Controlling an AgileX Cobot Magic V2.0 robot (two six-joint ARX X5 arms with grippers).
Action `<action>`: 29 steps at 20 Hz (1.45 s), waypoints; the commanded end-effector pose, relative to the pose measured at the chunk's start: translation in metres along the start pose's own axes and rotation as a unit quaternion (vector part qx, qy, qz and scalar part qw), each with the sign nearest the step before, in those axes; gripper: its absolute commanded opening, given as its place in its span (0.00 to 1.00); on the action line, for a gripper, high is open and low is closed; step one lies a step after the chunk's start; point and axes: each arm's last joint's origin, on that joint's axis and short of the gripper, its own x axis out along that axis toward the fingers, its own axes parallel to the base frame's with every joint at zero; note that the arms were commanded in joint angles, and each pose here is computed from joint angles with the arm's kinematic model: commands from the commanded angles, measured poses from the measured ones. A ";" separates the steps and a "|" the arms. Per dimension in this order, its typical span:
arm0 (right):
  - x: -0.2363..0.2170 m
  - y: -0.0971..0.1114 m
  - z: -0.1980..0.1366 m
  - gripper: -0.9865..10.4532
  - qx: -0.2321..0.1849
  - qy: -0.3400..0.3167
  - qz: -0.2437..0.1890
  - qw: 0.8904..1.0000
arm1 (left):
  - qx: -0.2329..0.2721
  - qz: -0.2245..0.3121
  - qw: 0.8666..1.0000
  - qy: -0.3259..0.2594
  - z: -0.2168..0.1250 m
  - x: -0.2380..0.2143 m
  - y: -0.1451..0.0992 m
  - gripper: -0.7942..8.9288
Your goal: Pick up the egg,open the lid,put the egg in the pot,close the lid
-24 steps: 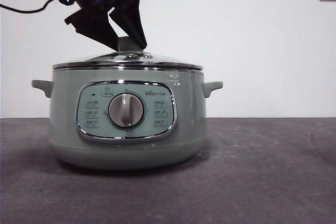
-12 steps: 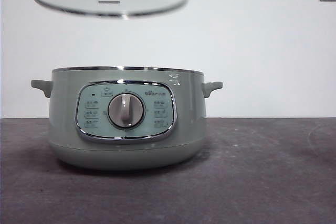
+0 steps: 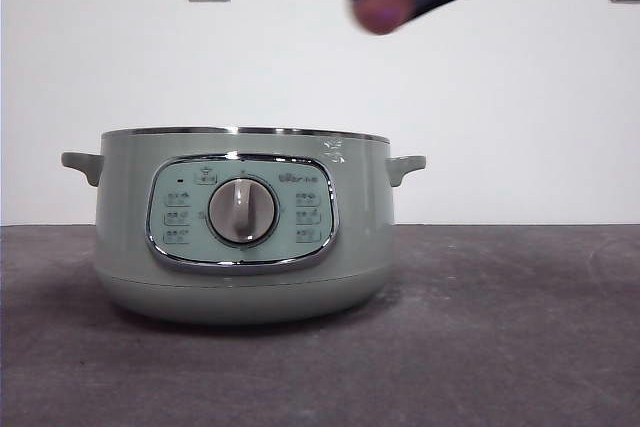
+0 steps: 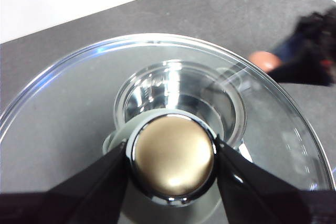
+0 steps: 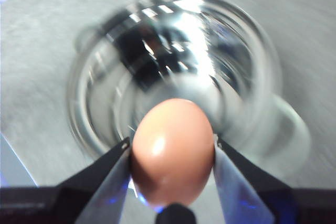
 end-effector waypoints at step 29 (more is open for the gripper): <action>0.200 -0.002 -0.008 0.48 -0.085 0.171 -0.023 0.981 | -0.007 0.001 1.000 -0.019 -0.007 -0.024 -0.001 0.07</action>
